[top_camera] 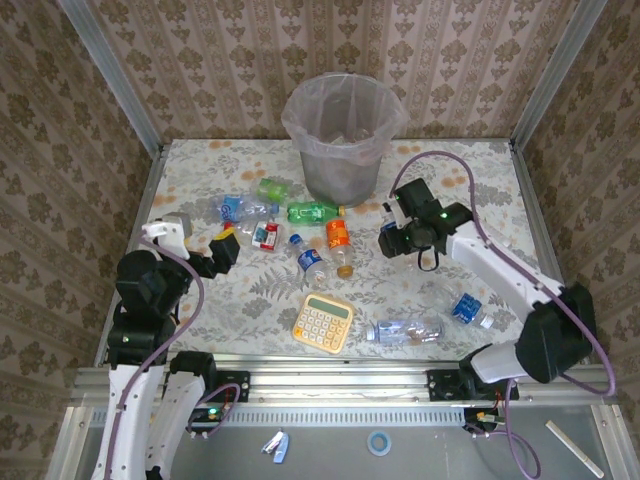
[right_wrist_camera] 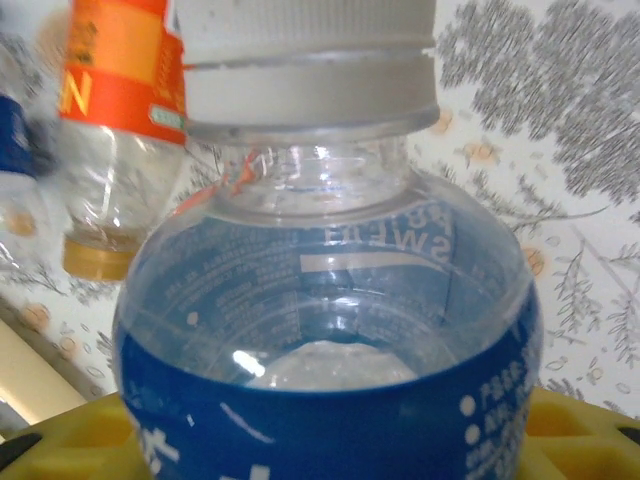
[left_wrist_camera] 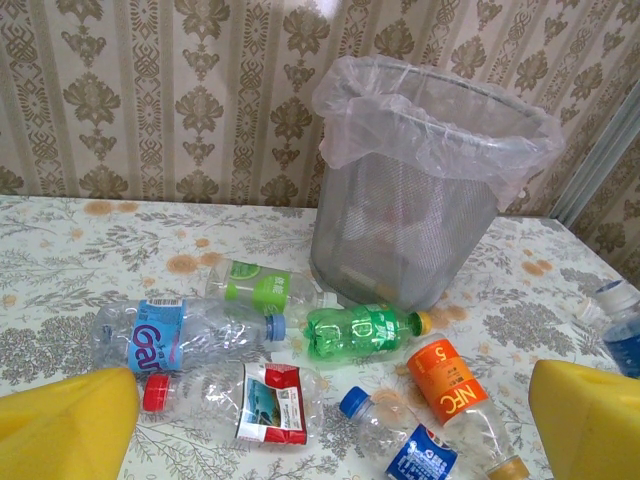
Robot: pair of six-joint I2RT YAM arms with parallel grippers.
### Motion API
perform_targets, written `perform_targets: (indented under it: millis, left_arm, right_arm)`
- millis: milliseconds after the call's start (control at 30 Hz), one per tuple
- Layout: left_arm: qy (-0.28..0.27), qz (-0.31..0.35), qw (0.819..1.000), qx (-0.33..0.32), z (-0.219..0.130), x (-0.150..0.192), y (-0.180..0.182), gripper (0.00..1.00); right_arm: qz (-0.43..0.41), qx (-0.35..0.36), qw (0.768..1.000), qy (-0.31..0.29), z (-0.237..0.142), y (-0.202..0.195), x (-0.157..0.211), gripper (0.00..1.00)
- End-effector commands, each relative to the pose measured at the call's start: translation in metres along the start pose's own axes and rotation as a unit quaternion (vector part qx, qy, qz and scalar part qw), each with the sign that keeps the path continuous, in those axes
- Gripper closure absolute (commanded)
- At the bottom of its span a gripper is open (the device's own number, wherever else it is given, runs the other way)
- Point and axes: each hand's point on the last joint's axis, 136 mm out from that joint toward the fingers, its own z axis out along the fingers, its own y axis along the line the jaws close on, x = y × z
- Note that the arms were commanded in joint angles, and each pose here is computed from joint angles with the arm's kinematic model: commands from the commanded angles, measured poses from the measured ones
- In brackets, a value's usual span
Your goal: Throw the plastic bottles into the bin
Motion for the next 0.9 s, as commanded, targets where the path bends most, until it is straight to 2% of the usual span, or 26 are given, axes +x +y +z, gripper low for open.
perform_targets:
  millis: [0,467,867]
  left_arm:
    - [-0.011,0.0,1.0,0.004,-0.003,-0.005,-0.002,0.0]
    - [-0.014,0.002,1.0,0.006,-0.003,-0.004,-0.002,0.0]
    - [-0.016,0.003,1.0,0.011,-0.003,-0.005,-0.004,0.0]
  right_arm:
    - [0.016,0.006,0.997,-0.081,-0.027,-0.006,-0.022,0.46]
    - [0.03,-0.007,0.962,-0.27,-0.11,-0.011,-0.059,0.47]
    - [0.036,-0.005,0.931,-0.364,-0.162,-0.016,-0.071,0.49]
